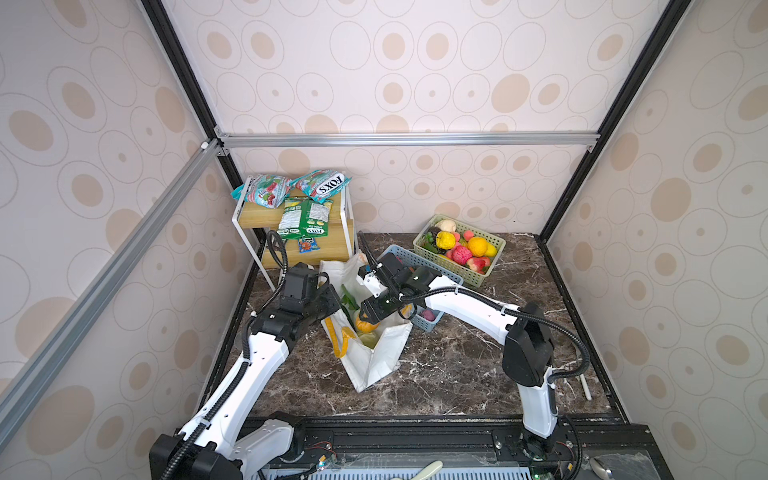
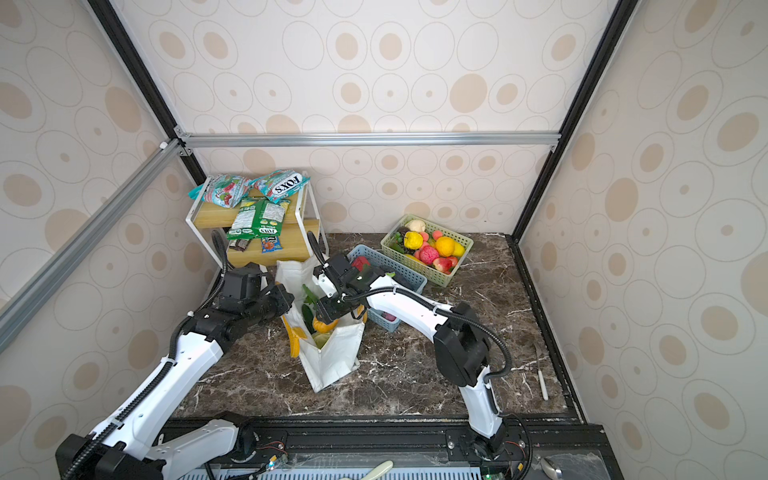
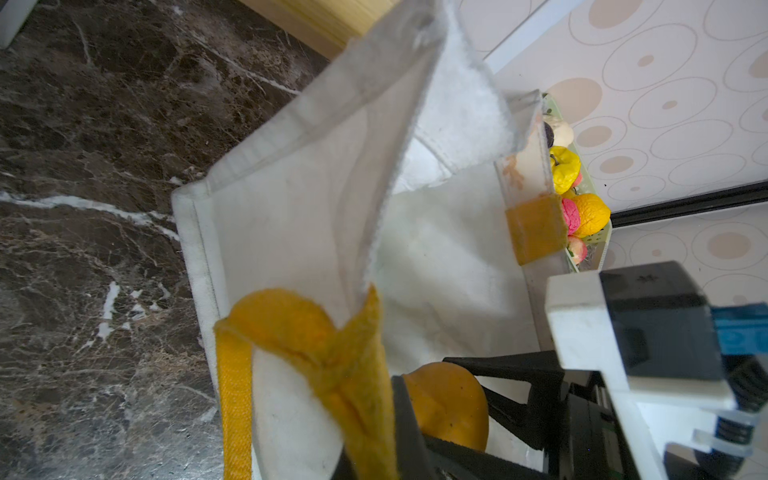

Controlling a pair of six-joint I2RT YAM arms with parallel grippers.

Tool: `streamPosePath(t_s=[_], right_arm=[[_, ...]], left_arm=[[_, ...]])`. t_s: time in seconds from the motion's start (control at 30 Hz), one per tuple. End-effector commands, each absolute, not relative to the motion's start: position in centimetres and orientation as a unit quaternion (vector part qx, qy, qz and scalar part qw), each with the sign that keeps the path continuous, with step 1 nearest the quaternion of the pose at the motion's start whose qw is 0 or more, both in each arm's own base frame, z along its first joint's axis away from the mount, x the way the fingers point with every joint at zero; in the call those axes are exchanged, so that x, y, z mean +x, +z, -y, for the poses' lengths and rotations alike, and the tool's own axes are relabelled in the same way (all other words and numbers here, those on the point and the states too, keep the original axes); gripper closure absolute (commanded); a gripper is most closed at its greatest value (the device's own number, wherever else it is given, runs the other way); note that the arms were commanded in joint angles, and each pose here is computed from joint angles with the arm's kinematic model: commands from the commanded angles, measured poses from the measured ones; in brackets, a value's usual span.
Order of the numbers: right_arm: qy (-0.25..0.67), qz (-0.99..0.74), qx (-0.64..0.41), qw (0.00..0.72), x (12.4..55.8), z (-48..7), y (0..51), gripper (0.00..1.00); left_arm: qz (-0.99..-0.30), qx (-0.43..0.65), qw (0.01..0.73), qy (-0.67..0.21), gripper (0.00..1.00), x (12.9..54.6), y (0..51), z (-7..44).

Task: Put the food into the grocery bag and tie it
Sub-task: 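Lower the yellow squash into the tote bag with the right gripper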

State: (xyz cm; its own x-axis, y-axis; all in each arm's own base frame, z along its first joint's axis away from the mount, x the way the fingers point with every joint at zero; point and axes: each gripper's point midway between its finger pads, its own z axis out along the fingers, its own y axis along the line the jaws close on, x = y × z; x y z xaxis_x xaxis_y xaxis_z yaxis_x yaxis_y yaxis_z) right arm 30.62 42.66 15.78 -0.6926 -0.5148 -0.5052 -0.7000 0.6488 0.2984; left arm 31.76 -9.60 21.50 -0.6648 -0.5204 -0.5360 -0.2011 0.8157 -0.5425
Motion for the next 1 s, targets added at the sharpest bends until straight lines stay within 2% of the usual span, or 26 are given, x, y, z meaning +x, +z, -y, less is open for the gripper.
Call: streamPosePath(t_s=[0.0,0.3,0.97], right_arm=[[0.2,-0.89,-0.373,0.168,30.1,-42.0,13.6,0.4],[0.143,-0.894,-0.403,0.135,29.6,-41.0,10.6,0.4],[0.094,-0.908,-0.405,0.055,28.2,-39.3,5.8,0.36]], left_arm=[[-0.871,-0.194,0.384,-0.236,1.0,32.5,23.4,9.8],[-0.872,-0.196,0.382,-0.236,1.0,32.3,23.4,9.8],[-0.871,-0.197,0.382,-0.239,1.0,32.4,23.3,9.9]])
